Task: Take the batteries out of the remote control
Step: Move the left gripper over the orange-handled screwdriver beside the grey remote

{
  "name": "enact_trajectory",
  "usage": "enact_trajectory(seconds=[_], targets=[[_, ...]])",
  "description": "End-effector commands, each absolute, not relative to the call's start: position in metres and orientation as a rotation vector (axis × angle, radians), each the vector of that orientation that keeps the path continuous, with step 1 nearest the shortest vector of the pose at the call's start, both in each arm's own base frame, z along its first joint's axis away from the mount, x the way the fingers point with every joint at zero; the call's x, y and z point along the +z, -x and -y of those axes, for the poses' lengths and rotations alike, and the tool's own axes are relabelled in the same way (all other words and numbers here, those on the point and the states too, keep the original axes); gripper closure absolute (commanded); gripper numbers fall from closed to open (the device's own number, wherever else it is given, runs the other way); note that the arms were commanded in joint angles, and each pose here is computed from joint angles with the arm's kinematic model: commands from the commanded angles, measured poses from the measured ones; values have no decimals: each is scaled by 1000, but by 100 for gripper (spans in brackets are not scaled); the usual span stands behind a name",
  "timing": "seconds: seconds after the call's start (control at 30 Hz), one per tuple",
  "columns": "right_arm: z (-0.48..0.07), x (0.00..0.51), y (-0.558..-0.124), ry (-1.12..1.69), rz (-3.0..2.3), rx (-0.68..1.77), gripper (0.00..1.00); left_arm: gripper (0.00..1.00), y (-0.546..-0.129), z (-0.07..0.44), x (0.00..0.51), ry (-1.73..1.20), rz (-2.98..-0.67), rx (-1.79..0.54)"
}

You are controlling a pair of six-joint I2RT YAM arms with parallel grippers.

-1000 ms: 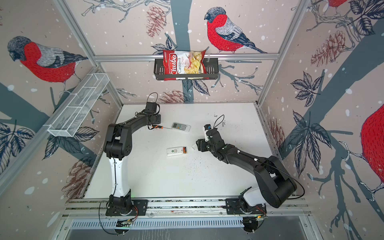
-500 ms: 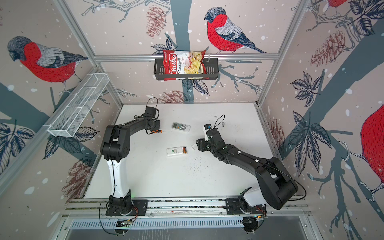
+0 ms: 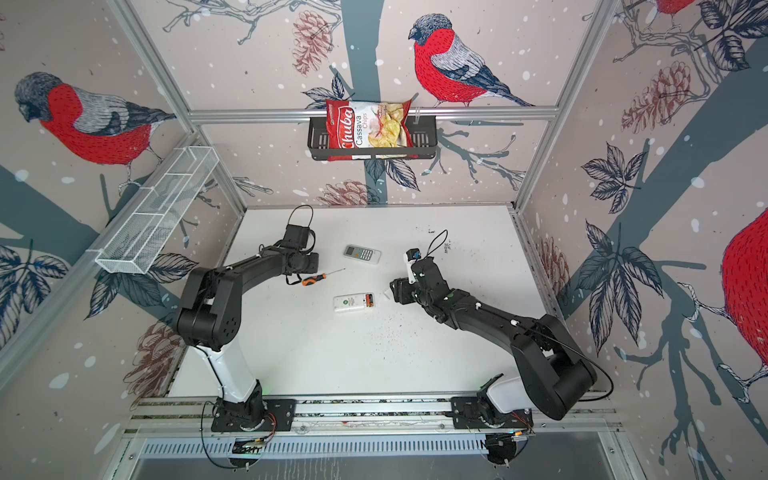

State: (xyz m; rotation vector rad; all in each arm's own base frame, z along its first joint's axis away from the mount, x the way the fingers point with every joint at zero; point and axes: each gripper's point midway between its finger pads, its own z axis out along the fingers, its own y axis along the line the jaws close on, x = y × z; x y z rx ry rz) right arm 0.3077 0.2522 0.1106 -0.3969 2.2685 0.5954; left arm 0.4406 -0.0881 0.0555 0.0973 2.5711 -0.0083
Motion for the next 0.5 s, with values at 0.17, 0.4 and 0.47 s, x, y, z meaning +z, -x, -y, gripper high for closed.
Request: enact_trajectory(seconds=[0.17, 0.4, 0.47], targets=[[-257, 116, -307, 397, -2246, 623, 29, 41, -425, 122, 57, -367, -2601, -78], [-254, 117, -307, 392, -2241, 614, 28, 50, -411, 153, 44, -569, -2671, -211], [-253, 117, -307, 391, -2239, 610, 28, 51, -405, 163, 42, -633, -2676, -234]])
